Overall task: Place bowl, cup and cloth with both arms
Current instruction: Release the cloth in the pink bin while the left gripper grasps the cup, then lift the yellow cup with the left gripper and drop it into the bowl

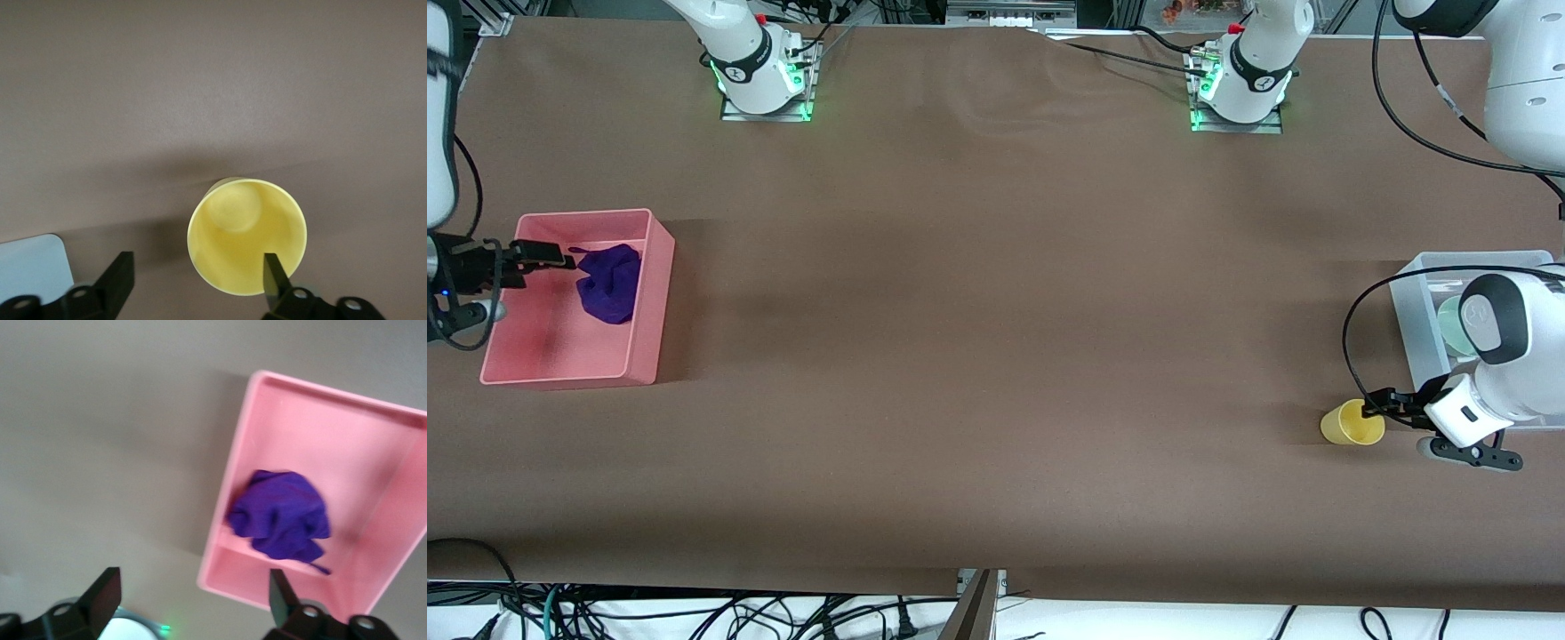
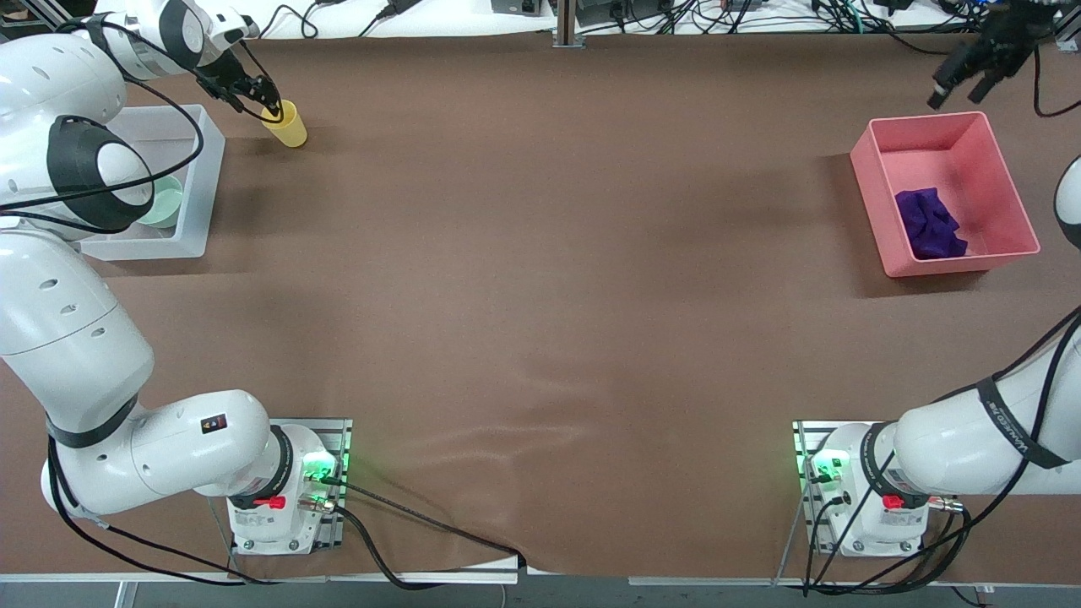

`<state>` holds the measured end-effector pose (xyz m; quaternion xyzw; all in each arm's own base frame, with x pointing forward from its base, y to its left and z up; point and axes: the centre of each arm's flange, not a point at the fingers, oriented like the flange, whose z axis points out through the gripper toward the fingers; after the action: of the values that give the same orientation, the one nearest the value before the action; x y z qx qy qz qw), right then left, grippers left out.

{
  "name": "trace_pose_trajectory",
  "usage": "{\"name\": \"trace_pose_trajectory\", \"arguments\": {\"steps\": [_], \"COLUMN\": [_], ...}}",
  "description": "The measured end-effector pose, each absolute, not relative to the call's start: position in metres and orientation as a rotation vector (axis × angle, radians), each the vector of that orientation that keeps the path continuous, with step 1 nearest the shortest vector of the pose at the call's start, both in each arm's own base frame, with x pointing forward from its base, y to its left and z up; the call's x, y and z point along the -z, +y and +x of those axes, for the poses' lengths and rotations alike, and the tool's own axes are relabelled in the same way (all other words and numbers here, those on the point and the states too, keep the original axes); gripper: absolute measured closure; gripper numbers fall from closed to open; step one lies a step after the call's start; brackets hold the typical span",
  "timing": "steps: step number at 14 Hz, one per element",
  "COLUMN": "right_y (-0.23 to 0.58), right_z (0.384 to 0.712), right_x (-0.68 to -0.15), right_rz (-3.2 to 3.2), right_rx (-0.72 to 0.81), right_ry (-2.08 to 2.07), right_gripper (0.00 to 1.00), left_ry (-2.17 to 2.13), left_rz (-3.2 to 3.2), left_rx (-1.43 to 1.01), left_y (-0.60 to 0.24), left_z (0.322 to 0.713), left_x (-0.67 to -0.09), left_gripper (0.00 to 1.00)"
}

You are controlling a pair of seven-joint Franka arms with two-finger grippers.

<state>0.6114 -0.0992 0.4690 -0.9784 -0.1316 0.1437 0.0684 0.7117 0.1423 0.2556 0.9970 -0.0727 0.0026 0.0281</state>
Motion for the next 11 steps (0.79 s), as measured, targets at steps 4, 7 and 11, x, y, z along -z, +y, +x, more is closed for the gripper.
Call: {"name": "trace_pose_trajectory", "arguments": {"steps": [4, 7, 11], "right_y": [0.005, 0.007, -0.013], "right_z": [0.613, 0.603, 0.589], "right_x": [-0.526, -0.570, -0.613], "right_rz": [-3.006, -3.060, -3.194], "right_rx": [-0.395, -0.254, -0.115], "right_ry": [-0.179, -0.165, -0.146], "right_gripper": [0.00, 0.00, 0.00], "left_ry": [-0.191, -0.168, -0.175], "left_rz": [3.070, 3.056, 3.040], "left_rx": [-0.007, -0.023, 0.068], "left_y": [0.147, 0.146, 0.144], "left_z": [0.711, 0.713, 0.711], "left_x": [-0.213, -0.211, -0.249], "left_gripper": [0.61, 0.93, 0.96]}}
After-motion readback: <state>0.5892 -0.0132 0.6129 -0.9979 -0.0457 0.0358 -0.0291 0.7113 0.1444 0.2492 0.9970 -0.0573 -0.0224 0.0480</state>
